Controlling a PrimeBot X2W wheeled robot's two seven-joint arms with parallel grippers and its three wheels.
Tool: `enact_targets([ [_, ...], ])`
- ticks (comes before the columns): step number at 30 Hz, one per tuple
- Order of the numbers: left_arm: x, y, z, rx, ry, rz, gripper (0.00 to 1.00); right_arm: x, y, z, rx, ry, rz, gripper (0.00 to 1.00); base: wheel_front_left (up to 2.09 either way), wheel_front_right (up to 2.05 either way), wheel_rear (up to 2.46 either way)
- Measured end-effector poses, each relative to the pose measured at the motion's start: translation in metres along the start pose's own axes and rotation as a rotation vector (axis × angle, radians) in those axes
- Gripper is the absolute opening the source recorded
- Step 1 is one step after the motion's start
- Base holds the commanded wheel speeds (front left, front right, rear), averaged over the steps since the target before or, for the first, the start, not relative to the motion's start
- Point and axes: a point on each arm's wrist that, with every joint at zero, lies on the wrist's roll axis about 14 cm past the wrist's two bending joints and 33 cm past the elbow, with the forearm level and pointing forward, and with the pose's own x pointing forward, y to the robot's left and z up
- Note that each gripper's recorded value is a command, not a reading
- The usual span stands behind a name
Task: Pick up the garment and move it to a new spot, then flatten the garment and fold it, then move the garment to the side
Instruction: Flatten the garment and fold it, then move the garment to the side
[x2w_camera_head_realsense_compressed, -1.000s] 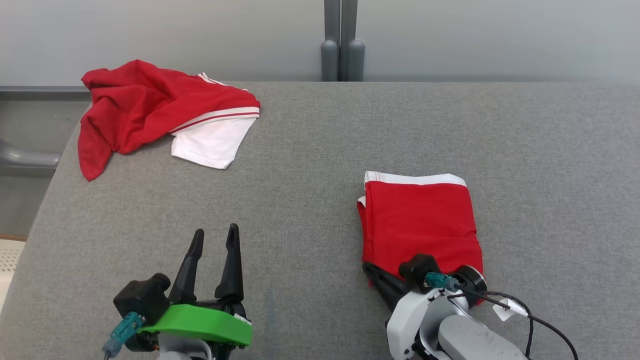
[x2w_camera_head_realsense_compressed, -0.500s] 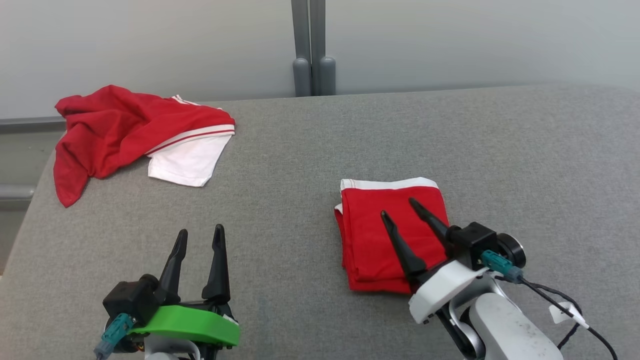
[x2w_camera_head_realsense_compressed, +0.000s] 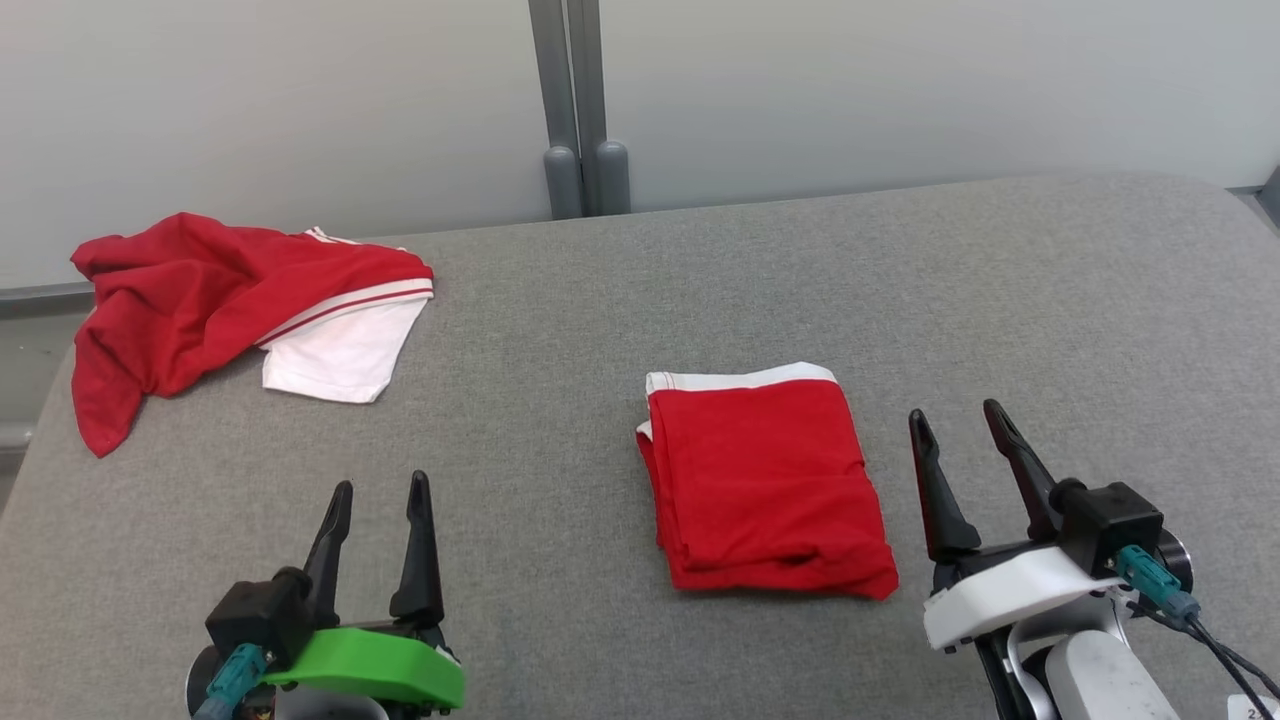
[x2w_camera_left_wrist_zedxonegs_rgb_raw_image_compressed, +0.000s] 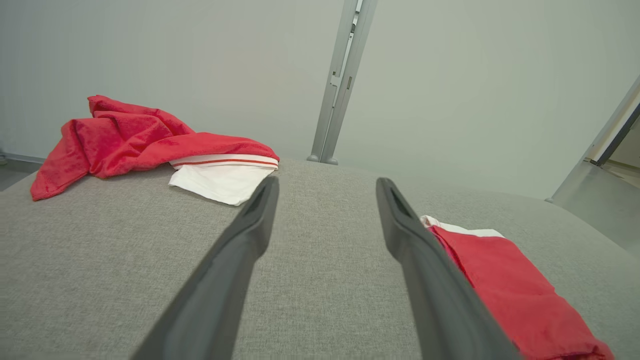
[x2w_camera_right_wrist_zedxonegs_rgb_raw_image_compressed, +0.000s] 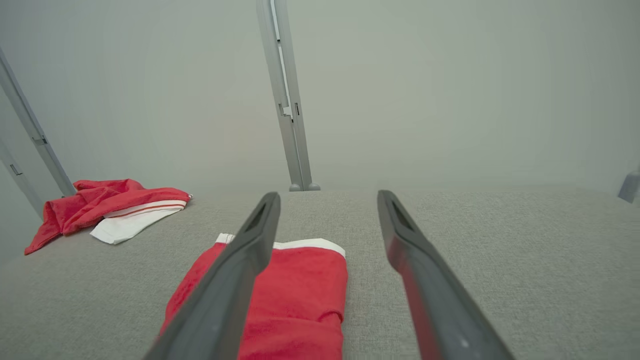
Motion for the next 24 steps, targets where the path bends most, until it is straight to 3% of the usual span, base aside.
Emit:
enact_targets([
  [24, -0.01, 0.015, -0.012, 0.03, 0.024, 0.047, 1.0, -0.008, -0.007, -0.011, 0.045, 0.027, -0.038, 1.0, 0.0, 0.0, 0.0],
])
